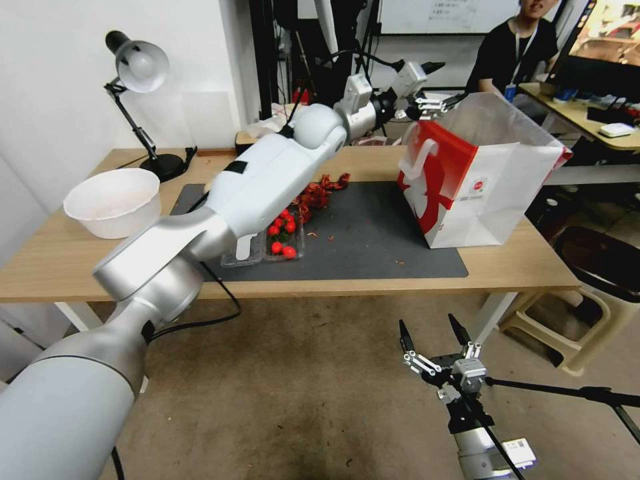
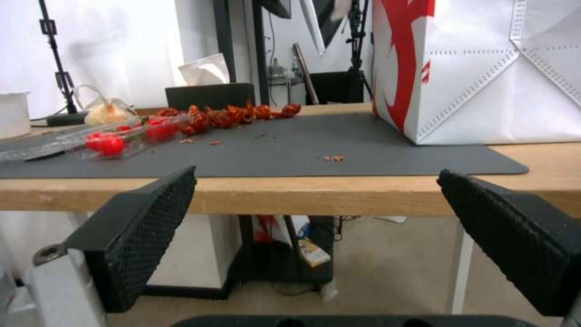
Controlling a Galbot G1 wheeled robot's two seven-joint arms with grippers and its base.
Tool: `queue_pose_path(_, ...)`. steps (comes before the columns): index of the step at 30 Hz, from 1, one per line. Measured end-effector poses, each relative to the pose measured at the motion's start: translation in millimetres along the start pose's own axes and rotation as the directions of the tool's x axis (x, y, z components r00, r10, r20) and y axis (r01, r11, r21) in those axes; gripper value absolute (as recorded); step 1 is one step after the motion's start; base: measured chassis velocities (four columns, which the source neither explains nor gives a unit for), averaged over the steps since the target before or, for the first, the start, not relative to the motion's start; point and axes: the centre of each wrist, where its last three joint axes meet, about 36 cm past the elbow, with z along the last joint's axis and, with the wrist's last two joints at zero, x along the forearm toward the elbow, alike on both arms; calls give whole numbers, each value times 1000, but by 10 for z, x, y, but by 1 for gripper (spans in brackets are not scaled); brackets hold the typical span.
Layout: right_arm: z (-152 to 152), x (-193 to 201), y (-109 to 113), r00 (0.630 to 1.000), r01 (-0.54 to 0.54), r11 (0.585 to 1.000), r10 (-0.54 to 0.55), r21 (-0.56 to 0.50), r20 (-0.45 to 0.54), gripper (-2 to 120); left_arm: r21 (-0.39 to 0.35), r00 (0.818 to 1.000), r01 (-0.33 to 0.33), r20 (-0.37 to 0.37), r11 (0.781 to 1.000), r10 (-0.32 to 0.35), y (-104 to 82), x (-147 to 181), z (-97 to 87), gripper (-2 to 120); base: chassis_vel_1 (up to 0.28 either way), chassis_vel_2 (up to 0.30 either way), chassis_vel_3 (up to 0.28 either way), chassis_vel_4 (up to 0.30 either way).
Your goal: Pick up the trash from the table and place it into the takeout bag.
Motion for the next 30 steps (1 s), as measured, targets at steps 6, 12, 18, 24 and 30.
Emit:
queue_pose_path(6, 8, 4, 3, 1000, 0, 1000, 0, 0, -3, 100, 56, 996, 93, -16, 994, -92, -199, 367, 126, 99, 0, 0, 0, 0)
queue_pose_path(12, 8, 5, 5, 1000, 0, 1000, 0, 0, -2, 100, 115, 920, 392, -55, 913, -388, -603, 930, 269, 100, 0, 0, 0, 0)
queue_pose_path(18, 11, -1, 4, 1000, 5, 1000, -5, 1, -2, 100, 91, 794, 606, -136, 790, -593, -996, 1426, 350, 100, 0, 0, 0, 0)
queue_pose_path(24, 10, -6, 17, 1000, 12, 1000, -12, 1, -4, 100, -41, 594, 784, -239, 619, -768, -1455, 2030, 403, 100, 0, 0, 0, 0)
queue_pose_path(30, -12, -11, 50, 1000, 20, 1000, -20, 1, -1, 100, -75, 527, 824, -266, 562, -807, -1749, 2420, 407, 100, 0, 0, 0, 0)
